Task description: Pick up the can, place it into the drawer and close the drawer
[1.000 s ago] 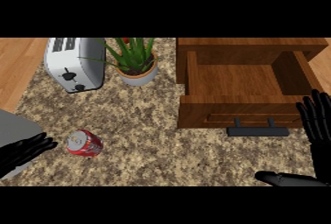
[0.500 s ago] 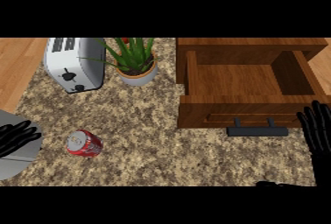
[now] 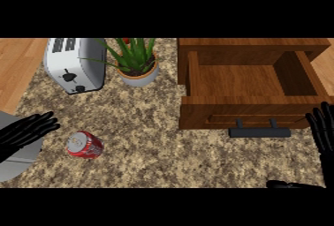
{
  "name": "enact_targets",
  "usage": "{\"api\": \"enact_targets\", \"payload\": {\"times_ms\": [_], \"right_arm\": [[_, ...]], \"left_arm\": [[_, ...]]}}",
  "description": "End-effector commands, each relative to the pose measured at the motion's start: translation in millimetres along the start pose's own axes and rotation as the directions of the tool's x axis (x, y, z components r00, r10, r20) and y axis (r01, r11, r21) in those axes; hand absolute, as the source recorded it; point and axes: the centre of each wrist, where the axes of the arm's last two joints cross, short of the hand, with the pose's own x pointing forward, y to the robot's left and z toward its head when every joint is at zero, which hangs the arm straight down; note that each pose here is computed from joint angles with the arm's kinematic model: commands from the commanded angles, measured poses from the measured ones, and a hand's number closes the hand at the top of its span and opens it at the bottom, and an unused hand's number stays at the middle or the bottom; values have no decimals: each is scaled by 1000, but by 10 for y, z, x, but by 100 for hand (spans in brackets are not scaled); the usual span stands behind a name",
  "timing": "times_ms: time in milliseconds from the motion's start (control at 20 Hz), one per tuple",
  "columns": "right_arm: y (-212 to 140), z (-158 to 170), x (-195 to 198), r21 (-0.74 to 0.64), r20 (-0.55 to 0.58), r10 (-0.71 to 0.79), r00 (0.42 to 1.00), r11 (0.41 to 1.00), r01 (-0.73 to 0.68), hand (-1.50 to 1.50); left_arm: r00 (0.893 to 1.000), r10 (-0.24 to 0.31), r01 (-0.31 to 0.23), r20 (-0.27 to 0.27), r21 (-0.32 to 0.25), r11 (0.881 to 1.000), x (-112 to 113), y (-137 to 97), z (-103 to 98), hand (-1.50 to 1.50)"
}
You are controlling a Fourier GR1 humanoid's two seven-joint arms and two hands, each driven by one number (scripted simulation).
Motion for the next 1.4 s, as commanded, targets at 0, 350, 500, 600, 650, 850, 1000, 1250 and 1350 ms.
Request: {"api": "enact_targets", "payload": {"times_ms": [0, 350, 500, 600, 650, 850, 1000, 1250, 1350], "right_arm": [[-87, 126, 86, -2, 2, 3, 1000, 1000, -3, -150], [-103, 17, 144, 2, 0, 19, 1000, 1000, -19, -150], [-63, 111, 174, 2, 4, 20, 1000, 1000, -20, -150], [-188, 111, 77, 2, 11, -5, 1000, 1000, 5, -150], [-52, -7, -81, 8, 5, -3, 1000, 1000, 3, -150], [36, -7, 27, 14, -12, 5, 1000, 1000, -5, -150], [-143, 13, -141, 2, 6, 6, 1000, 1000, -6, -150], [-82, 96, -131, 10, 12, 5, 1000, 1000, -5, -150], [-10, 62, -136, 8, 25, -3, 1000, 1000, 2, -150]], "left_arm": [[1000, 5, -5, -1, -24, 1000, -225, -104, -116, -150], [1000, 14, -14, -16, -1, 1000, -483, -27, -80, -150], [1000, -11, 11, -14, 32, 999, -590, -165, -150, -150], [999, -3, 5, -37, 48, 999, -650, 28, -63, -150], [998, 3, -1, -61, 32, 999, -702, 8, -68, -150], [999, -7, 10, -47, 65, 998, -731, 38, -99, -150], [999, -7, 11, -53, 67, 998, -850, 163, -36, -150], [997, -21, 27, -69, 84, 996, -991, 214, 83, -150], [996, -32, 40, -87, 97, 994, -1069, 350, -36, -150]]}}
